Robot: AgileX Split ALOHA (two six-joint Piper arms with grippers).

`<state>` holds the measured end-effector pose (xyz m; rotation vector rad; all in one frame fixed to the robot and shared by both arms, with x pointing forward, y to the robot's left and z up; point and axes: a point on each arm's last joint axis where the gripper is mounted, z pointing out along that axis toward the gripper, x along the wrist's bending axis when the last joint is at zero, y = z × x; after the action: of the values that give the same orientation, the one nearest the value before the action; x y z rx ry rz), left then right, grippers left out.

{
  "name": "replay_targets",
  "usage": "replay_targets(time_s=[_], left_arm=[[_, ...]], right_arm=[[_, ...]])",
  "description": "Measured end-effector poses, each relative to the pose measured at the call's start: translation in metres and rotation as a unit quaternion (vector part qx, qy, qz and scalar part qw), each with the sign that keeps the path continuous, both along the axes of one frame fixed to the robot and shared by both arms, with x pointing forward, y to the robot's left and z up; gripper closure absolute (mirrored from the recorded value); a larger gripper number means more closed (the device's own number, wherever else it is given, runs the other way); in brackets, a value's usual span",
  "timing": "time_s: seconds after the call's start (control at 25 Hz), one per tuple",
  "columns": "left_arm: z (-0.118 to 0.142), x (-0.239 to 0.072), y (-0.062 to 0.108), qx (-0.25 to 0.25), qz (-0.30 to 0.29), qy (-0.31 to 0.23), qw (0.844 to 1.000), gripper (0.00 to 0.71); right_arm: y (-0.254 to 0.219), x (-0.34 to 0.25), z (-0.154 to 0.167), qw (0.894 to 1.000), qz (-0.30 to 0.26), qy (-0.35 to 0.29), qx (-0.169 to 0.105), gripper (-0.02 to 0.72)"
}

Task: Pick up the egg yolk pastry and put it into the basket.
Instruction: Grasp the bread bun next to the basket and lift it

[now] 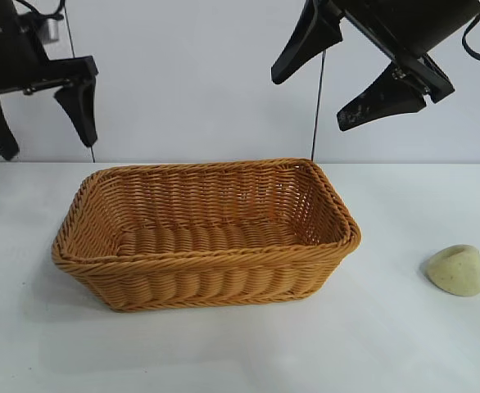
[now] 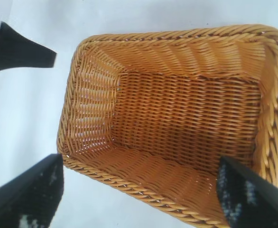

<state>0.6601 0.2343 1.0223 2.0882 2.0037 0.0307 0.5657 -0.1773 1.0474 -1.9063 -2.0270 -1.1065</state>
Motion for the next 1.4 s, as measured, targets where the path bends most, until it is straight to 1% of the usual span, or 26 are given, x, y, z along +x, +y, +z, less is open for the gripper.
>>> replay_targets(time_s=[0.08,0.2,0.44,0.48,0.6,0.72,0.88,0.96,1.08,1.24,1.32,1.4], left_arm=[[0.012,-0.005,0.006,0.015,0.000,-0.009,1.000,0.018],[0.022,-0.008,0.017,0.033,0.005,-0.017,0.999,0.018],[0.025,-0.007,0.054,0.055,0.043,-0.021,0.997,0.018],[0.028,-0.008,0.058,0.057,0.047,-0.023,0.997,0.018],[0.039,-0.016,0.062,0.063,0.051,-0.035,0.996,0.018],[0.053,-0.034,0.063,0.064,0.051,-0.043,0.996,0.018],[0.071,-0.074,0.063,0.063,0.052,-0.050,0.995,0.019],[0.082,-0.103,0.063,0.063,0.053,-0.060,0.995,0.028],[0.091,-0.151,0.064,0.062,0.054,-0.071,0.994,0.032],[0.088,-0.217,0.064,0.062,0.054,-0.084,0.993,0.035],[0.080,-0.246,0.065,0.061,0.055,-0.087,0.993,0.035],[0.074,-0.275,0.065,0.060,0.056,-0.104,0.991,0.035]], right_arm=[[0.000,0.000,0.000,1.000,0.000,0.000,0.000,0.078],[0.000,0.000,0.000,1.000,0.000,0.000,0.000,0.078],[0.000,0.000,0.000,1.000,0.000,0.000,0.000,0.078],[0.000,0.000,0.000,1.000,0.000,0.000,0.000,0.078],[0.000,0.000,0.000,1.000,0.000,0.000,0.000,0.078],[0.000,0.000,0.000,1.000,0.000,0.000,0.000,0.078],[0.000,0.000,0.000,1.000,0.000,0.000,0.000,0.078],[0.000,0.000,0.000,1.000,0.000,0.000,0.000,0.078],[0.000,0.000,0.000,1.000,0.000,0.000,0.000,0.078],[0.000,0.000,0.000,1.000,0.000,0.000,0.000,0.078],[0.000,0.000,0.000,1.000,0.000,0.000,0.000,0.078],[0.000,0.000,0.000,1.000,0.000,0.000,0.000,0.078]])
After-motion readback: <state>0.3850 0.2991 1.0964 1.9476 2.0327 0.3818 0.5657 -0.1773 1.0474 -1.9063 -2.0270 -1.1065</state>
